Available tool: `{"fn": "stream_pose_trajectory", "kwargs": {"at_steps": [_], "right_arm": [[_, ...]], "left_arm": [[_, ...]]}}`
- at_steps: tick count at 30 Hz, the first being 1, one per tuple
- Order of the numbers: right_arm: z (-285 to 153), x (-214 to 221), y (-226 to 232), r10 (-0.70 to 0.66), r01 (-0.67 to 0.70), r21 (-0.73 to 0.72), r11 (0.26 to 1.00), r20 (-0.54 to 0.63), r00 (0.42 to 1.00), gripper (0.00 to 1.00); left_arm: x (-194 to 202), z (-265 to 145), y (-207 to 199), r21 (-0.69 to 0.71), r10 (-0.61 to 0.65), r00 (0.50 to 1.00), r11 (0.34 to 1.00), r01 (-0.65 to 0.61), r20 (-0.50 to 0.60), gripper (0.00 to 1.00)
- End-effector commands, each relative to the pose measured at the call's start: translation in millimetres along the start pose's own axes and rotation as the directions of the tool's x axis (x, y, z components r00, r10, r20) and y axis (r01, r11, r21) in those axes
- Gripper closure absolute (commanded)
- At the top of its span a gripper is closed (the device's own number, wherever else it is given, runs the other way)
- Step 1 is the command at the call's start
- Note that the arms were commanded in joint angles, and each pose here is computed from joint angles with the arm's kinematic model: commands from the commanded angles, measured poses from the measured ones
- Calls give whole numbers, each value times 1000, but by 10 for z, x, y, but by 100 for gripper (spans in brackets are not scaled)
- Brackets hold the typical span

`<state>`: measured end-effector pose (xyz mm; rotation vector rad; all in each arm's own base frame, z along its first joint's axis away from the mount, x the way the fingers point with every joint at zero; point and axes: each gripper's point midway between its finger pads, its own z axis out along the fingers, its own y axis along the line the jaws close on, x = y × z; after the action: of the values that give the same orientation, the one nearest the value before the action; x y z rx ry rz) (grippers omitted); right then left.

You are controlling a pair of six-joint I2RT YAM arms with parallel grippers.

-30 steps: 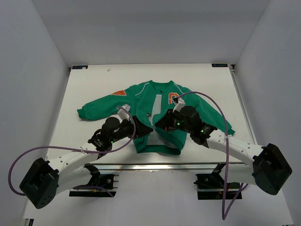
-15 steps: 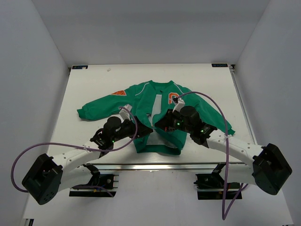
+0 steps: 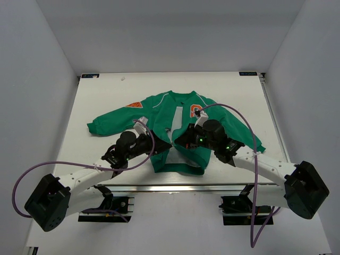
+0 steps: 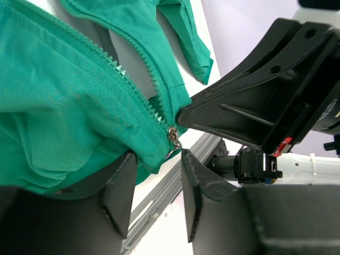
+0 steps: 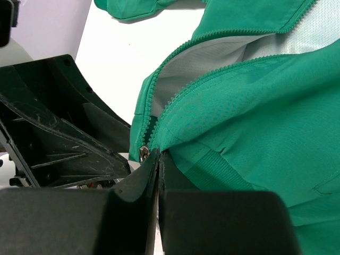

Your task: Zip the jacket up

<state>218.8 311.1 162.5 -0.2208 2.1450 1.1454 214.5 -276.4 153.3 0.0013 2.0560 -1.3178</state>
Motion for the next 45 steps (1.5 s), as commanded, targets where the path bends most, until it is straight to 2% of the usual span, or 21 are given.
{"fn": "stream_pose_trajectory", "kwargs": {"at_steps": [1, 6, 9, 11, 16, 17, 18, 31, 39, 45], "right_arm": [[24, 6, 56, -8, 8, -35, 999, 2, 1000, 100], [28, 11, 59, -9, 9, -36, 999, 1, 1000, 100], [30, 14, 66, -9, 9, -41, 999, 1, 1000, 100], [37, 9, 84, -11, 11, -48, 999, 2, 1000, 100], [44, 10, 102, -11, 11, -58, 998, -1, 1000, 100], [47, 18, 94, -10, 10, -56, 998, -3, 1000, 100], [47, 18, 95, -9, 8, -56, 998, -3, 1000, 100], [132, -450, 140, -25, 25, 5, 1000, 149, 989, 100], [198, -636, 195, -38, 37, 8, 999, 187, 982, 100], [193, -663, 209, -44, 47, -11, 999, 180, 983, 100]], "left_arm": [[-159, 17, -143, 40, 17, 999, 999, -19, 45, 53], [-176, 15, -142, 34, 19, 998, 999, -21, 54, 55], [-174, 23, -146, 39, 22, 998, 999, -24, 53, 63], [-172, 33, -146, 43, 23, 998, 999, -26, 50, 65], [-137, 49, -140, 52, 22, 999, 998, -24, 37, 86], [-143, 51, -143, 54, 21, 999, 998, -23, 39, 96], [-130, 54, -137, 54, 22, 999, 998, -24, 35, 100], [37, 51, -93, 47, 50, 997, 998, -47, -62, 100], [203, 85, 3, 22, 49, 986, 999, -46, -161, 100], [219, 46, 10, 19, 64, 983, 998, -61, -170, 100]]}}
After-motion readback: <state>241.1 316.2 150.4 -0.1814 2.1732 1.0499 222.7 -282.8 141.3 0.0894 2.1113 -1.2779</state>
